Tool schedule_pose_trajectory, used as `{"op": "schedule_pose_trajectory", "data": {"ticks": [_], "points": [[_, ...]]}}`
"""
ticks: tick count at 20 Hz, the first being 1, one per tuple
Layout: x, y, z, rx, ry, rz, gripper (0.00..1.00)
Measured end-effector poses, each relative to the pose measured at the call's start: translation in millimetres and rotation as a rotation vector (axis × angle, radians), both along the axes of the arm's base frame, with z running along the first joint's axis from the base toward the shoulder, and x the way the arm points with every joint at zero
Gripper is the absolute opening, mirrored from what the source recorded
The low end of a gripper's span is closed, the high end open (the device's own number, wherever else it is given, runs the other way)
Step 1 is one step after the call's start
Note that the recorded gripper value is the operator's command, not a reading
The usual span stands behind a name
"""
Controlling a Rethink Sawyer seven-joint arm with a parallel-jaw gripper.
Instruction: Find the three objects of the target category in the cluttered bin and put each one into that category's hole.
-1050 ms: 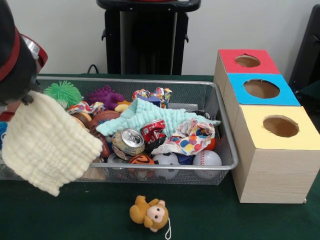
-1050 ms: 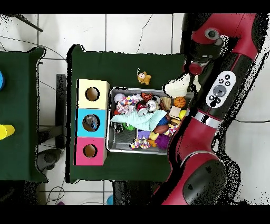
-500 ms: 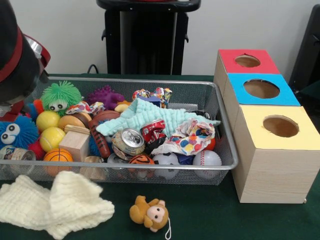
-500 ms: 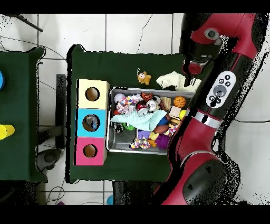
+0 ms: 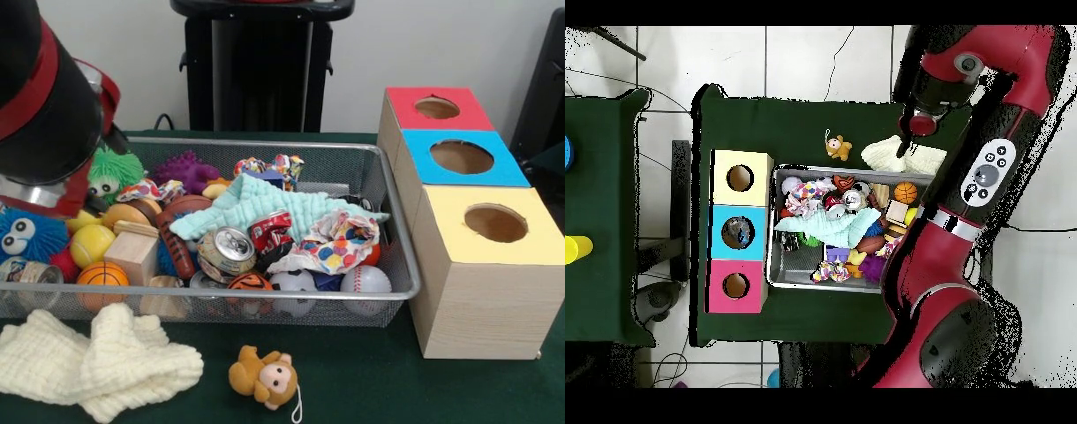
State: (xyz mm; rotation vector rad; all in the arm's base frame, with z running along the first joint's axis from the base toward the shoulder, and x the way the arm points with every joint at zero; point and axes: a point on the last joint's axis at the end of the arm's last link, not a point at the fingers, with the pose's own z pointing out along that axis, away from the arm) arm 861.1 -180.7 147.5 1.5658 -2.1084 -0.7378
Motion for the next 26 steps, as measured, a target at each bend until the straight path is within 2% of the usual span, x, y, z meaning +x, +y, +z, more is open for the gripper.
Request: {"op": "schedule_pose_trajectory", "data": {"ticks": [1,4,5,8,9,15,20,23,26], "points": [[1.7,6,1,0.051,-0.019,0.006,1.0],[4.8,19,4,0.138,-0.05,0.018,1.0],[6.3,26,5,0.18,-0.065,0.024,1.0],[8.3,36,6,0.243,-0.087,0.032,1.0],[9.2,41,7,0.28,-0.098,0.037,1.0],[8.3,44,3,0.309,-0.102,0.039,1.0],[4.3,47,2,0.367,-0.118,0.054,1.0],[1.7,50,5,0.41,-0.175,0.083,1.0],[0.3,50,10,0.428,-0.271,0.105,1.0]]}}
